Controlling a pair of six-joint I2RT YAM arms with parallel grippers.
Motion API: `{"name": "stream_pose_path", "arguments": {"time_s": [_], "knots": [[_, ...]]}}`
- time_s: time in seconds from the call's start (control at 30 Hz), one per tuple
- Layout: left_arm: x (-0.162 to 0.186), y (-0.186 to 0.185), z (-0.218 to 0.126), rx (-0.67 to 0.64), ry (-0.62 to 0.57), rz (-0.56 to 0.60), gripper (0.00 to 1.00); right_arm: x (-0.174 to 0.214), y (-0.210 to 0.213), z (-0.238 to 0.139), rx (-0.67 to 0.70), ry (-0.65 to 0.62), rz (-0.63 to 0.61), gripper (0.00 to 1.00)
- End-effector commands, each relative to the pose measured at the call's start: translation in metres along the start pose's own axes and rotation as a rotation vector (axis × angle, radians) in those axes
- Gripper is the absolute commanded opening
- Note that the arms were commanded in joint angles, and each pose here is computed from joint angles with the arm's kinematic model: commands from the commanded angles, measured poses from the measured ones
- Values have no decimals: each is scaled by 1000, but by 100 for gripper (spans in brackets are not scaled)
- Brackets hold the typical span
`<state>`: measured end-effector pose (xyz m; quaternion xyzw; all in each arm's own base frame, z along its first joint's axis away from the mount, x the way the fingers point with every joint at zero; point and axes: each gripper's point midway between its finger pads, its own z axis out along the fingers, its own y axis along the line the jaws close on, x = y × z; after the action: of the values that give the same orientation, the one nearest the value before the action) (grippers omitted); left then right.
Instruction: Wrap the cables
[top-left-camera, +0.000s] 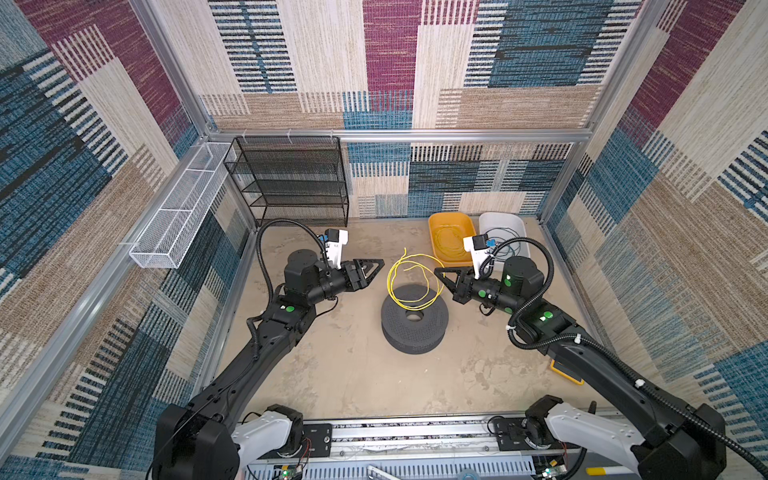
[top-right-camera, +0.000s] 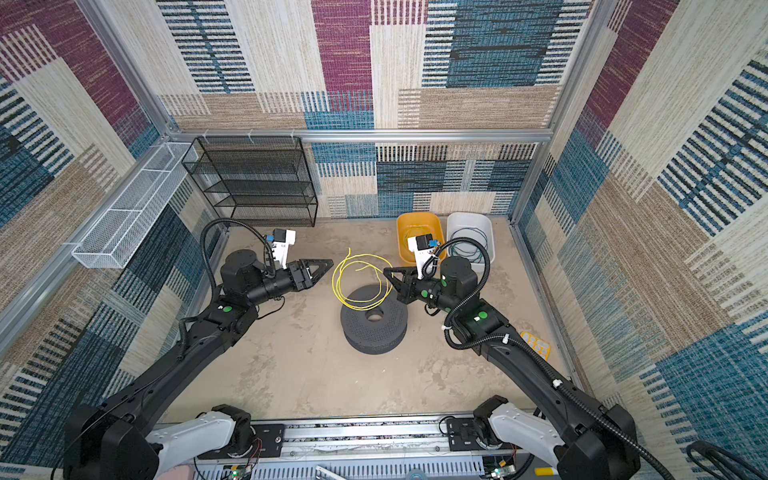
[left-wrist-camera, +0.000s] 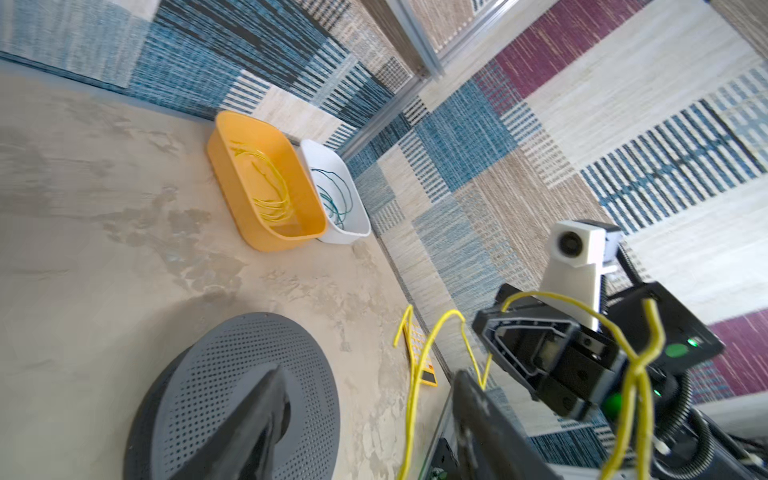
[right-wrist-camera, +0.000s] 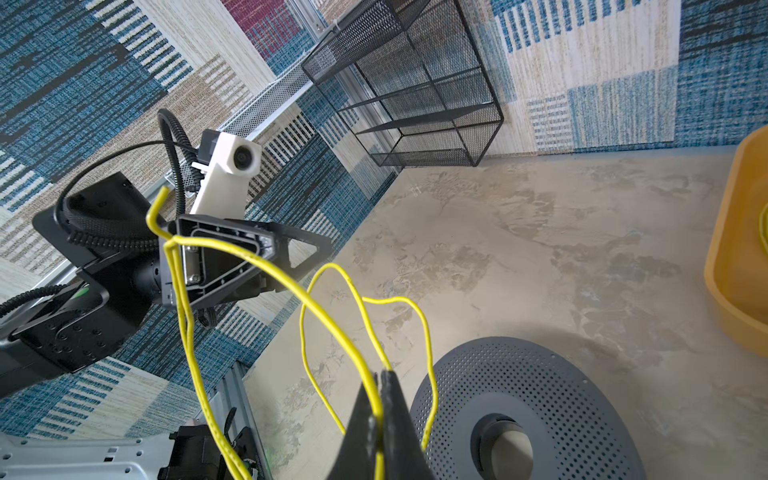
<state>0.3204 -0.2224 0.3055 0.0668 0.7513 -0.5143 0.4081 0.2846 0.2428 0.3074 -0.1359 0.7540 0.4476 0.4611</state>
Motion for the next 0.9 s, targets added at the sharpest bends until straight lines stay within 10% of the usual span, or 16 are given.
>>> {"name": "stream_pose_path", "arguments": {"time_s": [0.0,0.27,0.5,0.87], "knots": [[4,-19,9,88,28,38,66,-8,10,1,-54,-30,9,0],[25,-22,23,119,74,58,56,-10,10,4,-59,-29,19,0],[38,-6,22,60,85,51,2,-16,8,5,-43,-55,25,0],[53,58,-5,-261,24,-28,0,-84,-30,-25,187,-280,20,0]]}}
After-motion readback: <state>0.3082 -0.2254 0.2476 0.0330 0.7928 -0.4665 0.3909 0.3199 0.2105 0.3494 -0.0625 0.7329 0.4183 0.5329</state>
